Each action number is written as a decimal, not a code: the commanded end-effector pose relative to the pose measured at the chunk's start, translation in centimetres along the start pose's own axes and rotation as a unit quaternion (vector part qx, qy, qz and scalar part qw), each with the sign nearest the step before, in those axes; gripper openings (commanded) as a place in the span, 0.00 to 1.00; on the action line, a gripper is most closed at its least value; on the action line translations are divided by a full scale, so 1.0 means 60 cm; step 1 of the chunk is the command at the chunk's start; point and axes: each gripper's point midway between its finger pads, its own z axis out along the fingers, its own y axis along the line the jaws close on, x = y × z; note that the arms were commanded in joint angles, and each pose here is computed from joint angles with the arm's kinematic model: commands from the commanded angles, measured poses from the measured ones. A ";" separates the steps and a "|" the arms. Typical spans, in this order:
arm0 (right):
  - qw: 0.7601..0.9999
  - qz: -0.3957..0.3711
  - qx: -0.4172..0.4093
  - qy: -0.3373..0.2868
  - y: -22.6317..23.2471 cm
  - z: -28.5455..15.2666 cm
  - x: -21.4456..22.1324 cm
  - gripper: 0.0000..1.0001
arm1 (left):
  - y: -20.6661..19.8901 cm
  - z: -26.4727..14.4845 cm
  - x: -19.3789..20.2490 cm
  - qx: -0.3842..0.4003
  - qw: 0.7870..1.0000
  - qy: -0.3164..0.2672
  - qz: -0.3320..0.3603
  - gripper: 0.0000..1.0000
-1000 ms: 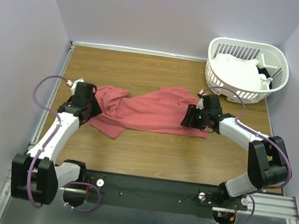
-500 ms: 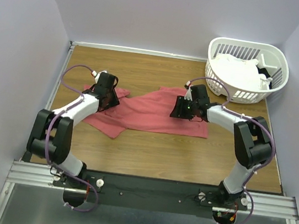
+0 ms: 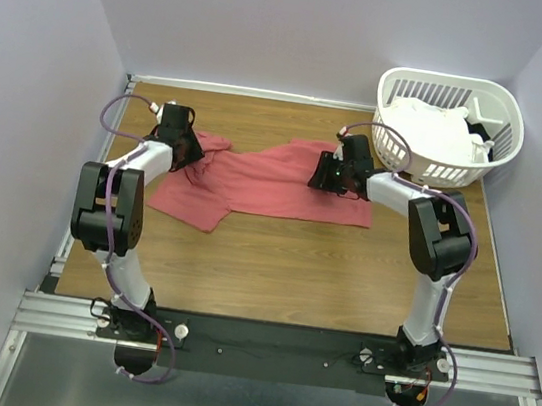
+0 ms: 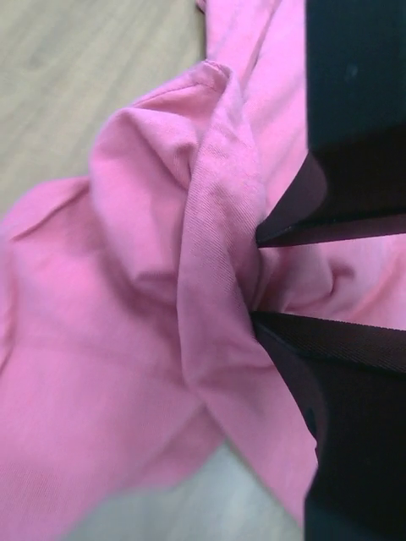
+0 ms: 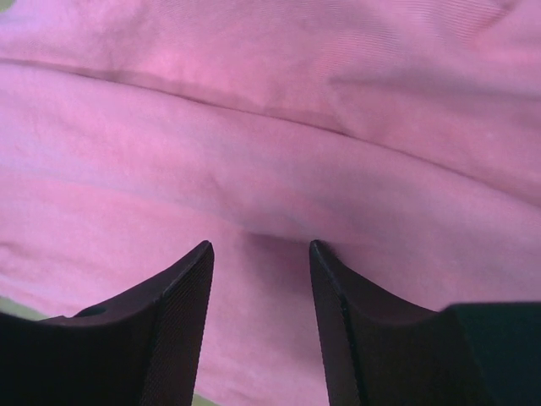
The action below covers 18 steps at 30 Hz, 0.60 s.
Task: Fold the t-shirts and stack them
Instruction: Flatten the tshirt out
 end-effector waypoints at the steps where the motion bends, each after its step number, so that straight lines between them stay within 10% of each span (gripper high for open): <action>1: 0.999 -0.008 0.031 -0.023 -0.022 -0.001 -0.032 0.57 | -0.019 -0.017 -0.046 0.028 0.999 -0.026 0.034 0.54; 9: 0.998 -0.019 -0.062 0.000 0.044 -0.087 -0.006 0.74 | 0.085 -0.122 -0.039 -0.088 0.991 -0.076 0.059 0.85; 18: 0.999 0.002 0.040 0.006 -0.031 -0.159 0.077 0.81 | 0.167 -0.124 0.025 -0.155 0.985 -0.033 0.069 0.85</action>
